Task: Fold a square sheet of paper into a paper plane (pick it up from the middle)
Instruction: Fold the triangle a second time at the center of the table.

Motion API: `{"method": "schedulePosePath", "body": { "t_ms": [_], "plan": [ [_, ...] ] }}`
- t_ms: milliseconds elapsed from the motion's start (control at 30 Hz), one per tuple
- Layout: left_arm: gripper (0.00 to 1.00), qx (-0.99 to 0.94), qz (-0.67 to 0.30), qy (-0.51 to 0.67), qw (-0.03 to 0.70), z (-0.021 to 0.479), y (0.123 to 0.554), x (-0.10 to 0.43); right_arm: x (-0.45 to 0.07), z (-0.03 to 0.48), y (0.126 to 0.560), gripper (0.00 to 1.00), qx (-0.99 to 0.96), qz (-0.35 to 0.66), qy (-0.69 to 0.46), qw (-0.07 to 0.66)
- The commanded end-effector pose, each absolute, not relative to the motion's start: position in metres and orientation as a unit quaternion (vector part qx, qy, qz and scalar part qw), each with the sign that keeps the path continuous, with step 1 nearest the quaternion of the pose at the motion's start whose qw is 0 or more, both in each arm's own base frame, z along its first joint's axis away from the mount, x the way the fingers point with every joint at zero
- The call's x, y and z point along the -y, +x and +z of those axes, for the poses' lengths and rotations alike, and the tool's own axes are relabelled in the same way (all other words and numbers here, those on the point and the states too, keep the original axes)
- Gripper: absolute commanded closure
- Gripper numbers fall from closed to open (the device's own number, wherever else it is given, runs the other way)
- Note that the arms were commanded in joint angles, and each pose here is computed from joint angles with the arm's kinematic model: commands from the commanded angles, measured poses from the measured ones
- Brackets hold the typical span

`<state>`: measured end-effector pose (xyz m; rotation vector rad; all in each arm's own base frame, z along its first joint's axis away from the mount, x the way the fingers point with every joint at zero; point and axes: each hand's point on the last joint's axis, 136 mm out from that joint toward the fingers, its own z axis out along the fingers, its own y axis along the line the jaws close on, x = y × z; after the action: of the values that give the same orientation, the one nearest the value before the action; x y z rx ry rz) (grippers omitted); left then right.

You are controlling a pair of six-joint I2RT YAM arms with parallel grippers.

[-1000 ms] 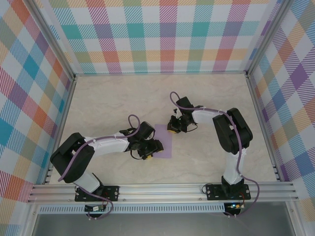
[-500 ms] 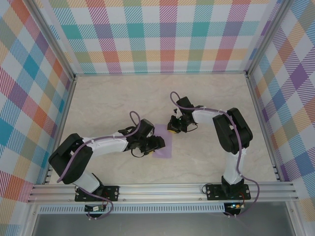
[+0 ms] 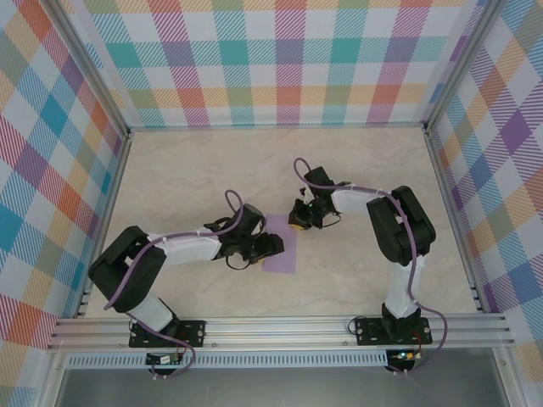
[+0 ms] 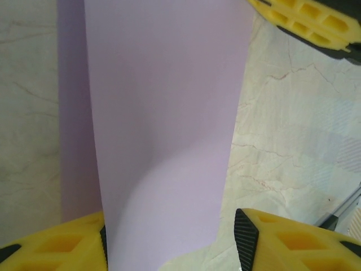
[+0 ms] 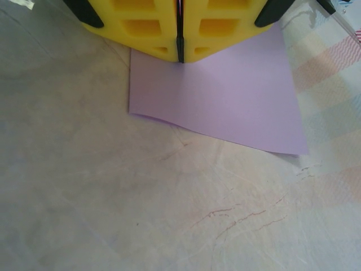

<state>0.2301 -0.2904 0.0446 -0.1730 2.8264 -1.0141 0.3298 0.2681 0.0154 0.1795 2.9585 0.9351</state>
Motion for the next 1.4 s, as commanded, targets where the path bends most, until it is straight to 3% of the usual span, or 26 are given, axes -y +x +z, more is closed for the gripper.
{"method": "schedulePosePath", "body": {
  "t_ms": [0, 467, 767, 1167, 1367],
  "plan": [
    [0.49, -0.923, -0.378, -0.046, 0.057, 0.059, 0.218, 0.297, -0.246, -0.015, 0.315, 0.91, -0.964, 0.25, 0.084, -0.017],
    [0.55, -0.891, -0.449, -0.02, 0.066, 0.084, 0.226, 0.326, -0.252, -0.009, 0.314, 0.94, -0.959, 0.268, 0.084, -0.023],
    [0.55, -0.896, -0.438, -0.013, 0.074, 0.075, 0.244, 0.339, -0.255, -0.002, 0.316, 0.92, -0.957, 0.277, 0.081, -0.022],
    [0.47, -0.897, -0.434, -0.017, 0.081, 0.068, 0.255, 0.343, -0.266, 0.065, 0.338, 0.77, -0.931, 0.358, 0.065, 0.017],
    [0.46, -0.9, -0.426, -0.024, 0.087, 0.067, 0.256, 0.338, -0.248, 0.088, 0.319, 0.66, -0.926, 0.37, 0.051, 0.043]
  ]
}}
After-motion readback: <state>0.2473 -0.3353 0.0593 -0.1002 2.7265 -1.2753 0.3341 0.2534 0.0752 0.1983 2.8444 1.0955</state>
